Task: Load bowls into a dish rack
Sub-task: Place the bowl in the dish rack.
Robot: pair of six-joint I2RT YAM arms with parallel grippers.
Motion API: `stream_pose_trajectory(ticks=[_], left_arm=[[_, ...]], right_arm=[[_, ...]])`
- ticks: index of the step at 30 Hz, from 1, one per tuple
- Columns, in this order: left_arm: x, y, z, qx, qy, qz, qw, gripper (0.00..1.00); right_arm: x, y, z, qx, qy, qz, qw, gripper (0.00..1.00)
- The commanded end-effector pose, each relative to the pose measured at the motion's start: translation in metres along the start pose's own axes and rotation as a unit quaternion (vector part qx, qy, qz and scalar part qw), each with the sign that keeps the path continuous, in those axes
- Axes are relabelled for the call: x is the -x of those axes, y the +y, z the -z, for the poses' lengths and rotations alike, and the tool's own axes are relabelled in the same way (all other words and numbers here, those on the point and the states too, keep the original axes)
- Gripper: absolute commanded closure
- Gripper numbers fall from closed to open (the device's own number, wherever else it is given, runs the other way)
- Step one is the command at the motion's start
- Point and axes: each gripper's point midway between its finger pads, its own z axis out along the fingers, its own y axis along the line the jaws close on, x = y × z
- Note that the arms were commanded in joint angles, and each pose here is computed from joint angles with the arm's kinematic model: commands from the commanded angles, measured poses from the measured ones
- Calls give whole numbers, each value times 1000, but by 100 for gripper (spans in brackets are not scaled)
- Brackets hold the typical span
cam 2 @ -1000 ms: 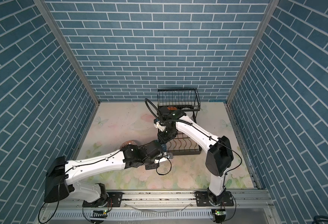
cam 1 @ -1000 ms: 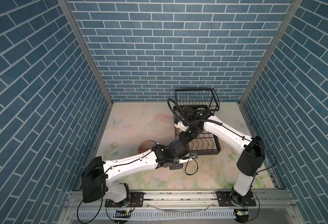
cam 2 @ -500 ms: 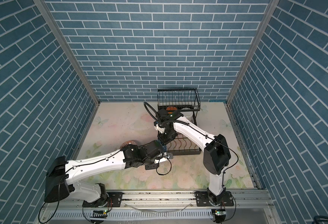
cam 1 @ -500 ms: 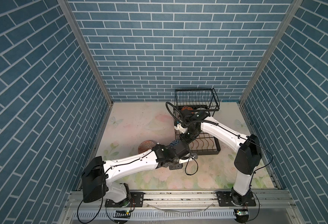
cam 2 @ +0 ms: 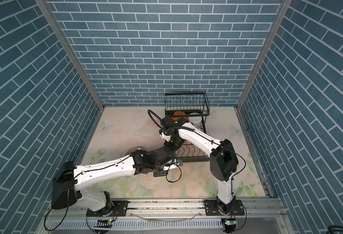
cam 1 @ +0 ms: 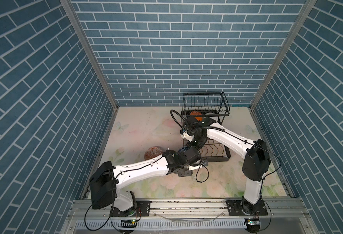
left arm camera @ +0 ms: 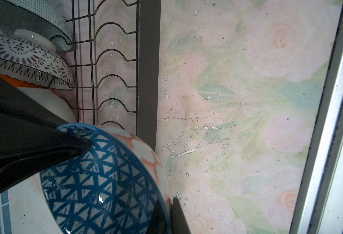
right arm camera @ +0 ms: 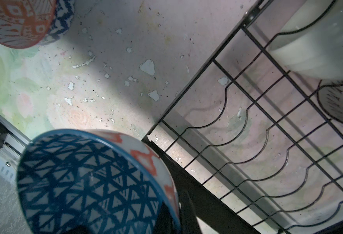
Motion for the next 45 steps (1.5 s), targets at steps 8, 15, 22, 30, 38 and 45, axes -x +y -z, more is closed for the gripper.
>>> stream_pose_trajectory(ticks=[8,15,22,30,38,45], left_arm=[[6,26,12,66,-25,55,996,65],[7,33,22,85,-57,70,992,10],[13,48,48,120,-129,110,978,0],[26,62,76,127,-228,198,945,0],[6,97,77,122,-237,372,889,0],[-4,116,71,85,-239,466,848,0]], right_arm=[[7,-13,8,-25,-20,-25,999,100],[10,-20,17,-26,-40,-44,998,100],[7,-40,30,-54,-55,-69,995,100],[1,-65,43,-106,-65,-99,987,100],[-9,-90,68,-190,-85,-120,971,100],[-28,-119,80,-286,-81,-142,944,100]])
